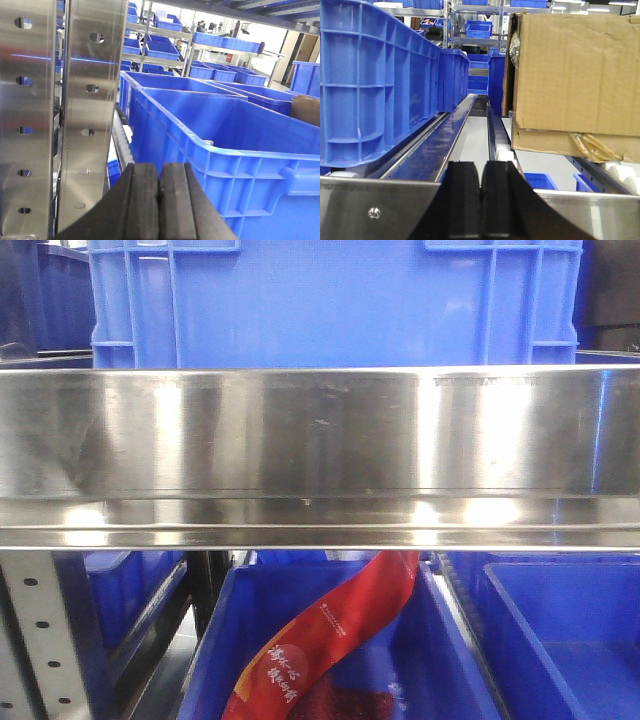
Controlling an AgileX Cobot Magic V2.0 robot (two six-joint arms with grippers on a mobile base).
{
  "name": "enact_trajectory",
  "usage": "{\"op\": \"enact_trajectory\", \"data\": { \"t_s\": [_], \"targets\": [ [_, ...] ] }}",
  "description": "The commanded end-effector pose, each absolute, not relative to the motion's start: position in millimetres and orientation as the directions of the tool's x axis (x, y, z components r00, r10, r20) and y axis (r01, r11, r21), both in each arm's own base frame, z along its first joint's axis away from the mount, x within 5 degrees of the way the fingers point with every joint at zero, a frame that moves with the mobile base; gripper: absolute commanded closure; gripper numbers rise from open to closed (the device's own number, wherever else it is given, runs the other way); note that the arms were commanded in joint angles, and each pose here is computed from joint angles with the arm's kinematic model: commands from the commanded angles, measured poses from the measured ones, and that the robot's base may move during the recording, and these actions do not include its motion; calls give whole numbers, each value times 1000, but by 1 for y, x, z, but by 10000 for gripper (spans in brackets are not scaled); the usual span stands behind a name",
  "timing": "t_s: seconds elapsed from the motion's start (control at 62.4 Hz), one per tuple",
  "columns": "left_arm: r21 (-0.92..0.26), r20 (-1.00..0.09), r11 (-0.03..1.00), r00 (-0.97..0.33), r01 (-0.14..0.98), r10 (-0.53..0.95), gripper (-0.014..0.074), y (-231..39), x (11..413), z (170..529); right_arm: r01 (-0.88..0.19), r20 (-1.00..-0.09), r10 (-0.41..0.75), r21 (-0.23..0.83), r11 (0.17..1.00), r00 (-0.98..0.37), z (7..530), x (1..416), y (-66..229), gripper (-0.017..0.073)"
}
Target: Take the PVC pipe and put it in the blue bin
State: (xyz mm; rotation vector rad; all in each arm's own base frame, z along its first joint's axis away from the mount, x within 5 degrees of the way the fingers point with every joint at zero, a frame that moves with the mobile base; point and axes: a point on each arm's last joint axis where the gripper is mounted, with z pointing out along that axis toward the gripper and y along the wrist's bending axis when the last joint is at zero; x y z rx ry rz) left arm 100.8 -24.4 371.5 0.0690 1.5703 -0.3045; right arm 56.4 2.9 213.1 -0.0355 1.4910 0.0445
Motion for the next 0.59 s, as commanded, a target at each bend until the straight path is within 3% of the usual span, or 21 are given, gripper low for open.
{"op": "enact_trajectory", "data": {
  "t_s": [0.0,0.353,0.577],
  "targets": [
    [-154,-988,960,-4,236,-157,704,-24,99,374,-43,-995,-3,-7,999,95,214,56,2,728],
    [-154,-988,960,-10,235,-156,704,-24,100,372,-43,-995,-3,-7,999,95,214,56,2,728],
    [-135,-991,966,-29,221,-132,704,-22,94,350,-43,-995,-3,-7,999,95,214,56,2,728]
  ]
}}
